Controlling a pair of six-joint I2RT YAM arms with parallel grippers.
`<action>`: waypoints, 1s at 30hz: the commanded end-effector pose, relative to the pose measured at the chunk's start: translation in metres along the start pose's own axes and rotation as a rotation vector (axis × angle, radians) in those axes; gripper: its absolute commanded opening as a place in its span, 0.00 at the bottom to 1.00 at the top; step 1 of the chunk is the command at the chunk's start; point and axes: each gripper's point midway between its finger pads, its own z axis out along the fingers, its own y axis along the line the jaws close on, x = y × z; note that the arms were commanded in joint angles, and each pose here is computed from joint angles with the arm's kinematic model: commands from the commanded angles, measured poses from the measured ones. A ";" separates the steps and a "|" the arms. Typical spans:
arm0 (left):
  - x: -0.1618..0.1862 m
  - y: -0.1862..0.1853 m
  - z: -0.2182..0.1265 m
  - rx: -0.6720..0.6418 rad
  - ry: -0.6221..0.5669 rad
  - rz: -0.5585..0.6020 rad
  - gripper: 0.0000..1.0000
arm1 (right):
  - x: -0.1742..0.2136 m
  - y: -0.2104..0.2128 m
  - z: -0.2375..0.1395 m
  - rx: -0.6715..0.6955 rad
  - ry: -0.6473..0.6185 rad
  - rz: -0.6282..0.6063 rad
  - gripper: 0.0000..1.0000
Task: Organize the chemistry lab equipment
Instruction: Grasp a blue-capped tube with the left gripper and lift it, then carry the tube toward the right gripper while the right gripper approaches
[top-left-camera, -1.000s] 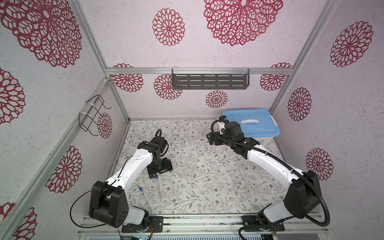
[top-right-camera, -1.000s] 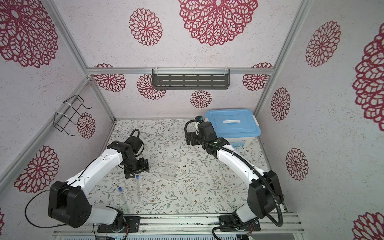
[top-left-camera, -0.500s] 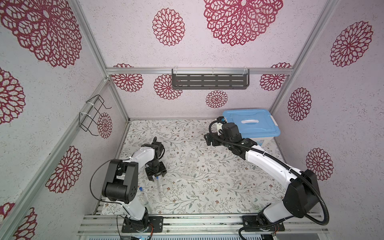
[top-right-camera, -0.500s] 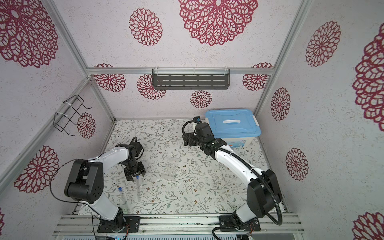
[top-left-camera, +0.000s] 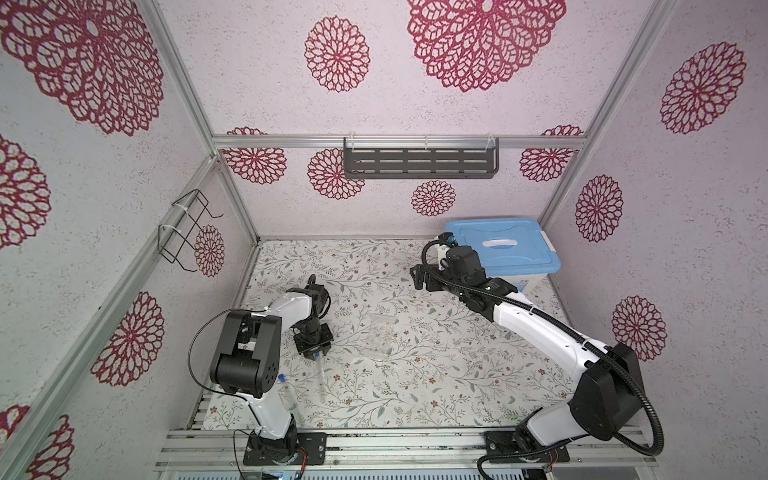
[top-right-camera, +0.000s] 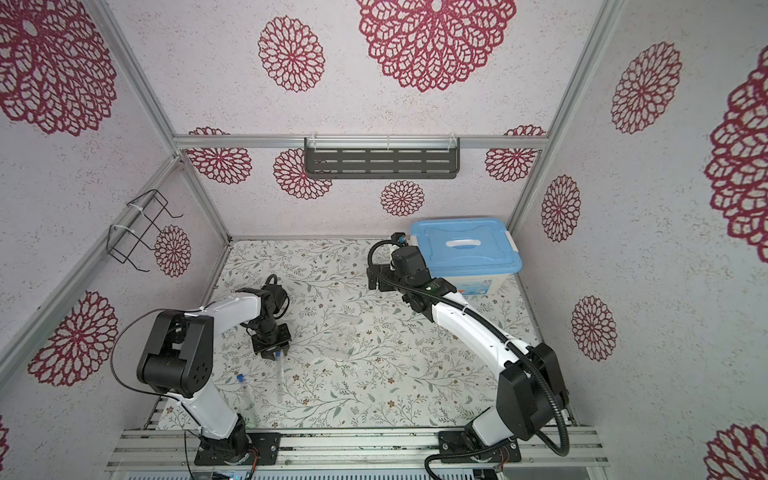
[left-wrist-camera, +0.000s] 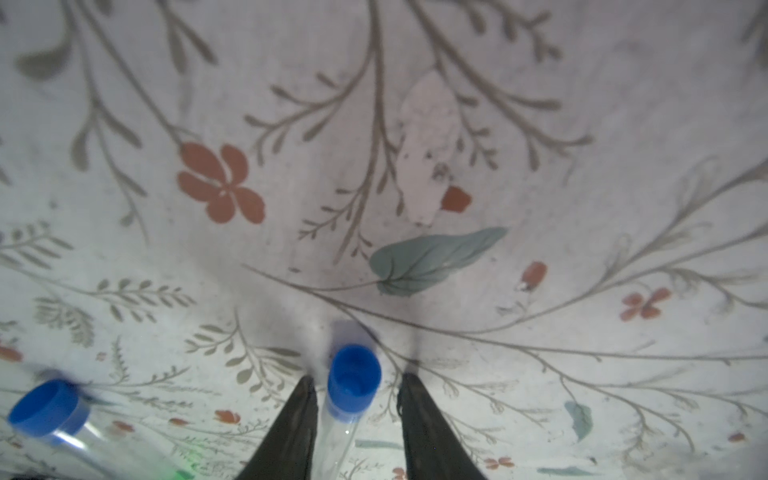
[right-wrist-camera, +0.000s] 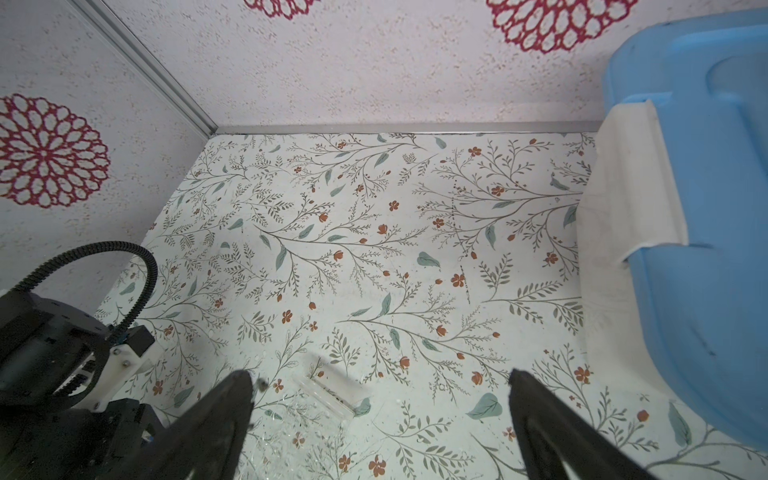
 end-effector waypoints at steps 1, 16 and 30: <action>-0.009 0.003 0.009 -0.010 -0.032 -0.009 0.32 | -0.019 0.012 -0.008 -0.050 -0.048 0.028 0.99; -0.010 -0.002 -0.005 0.022 -0.042 -0.018 0.20 | 0.034 0.014 0.014 -0.099 0.135 0.116 0.99; -0.005 -0.038 -0.085 0.288 -0.115 -0.002 0.20 | 0.096 0.086 0.029 -0.395 0.453 0.054 0.99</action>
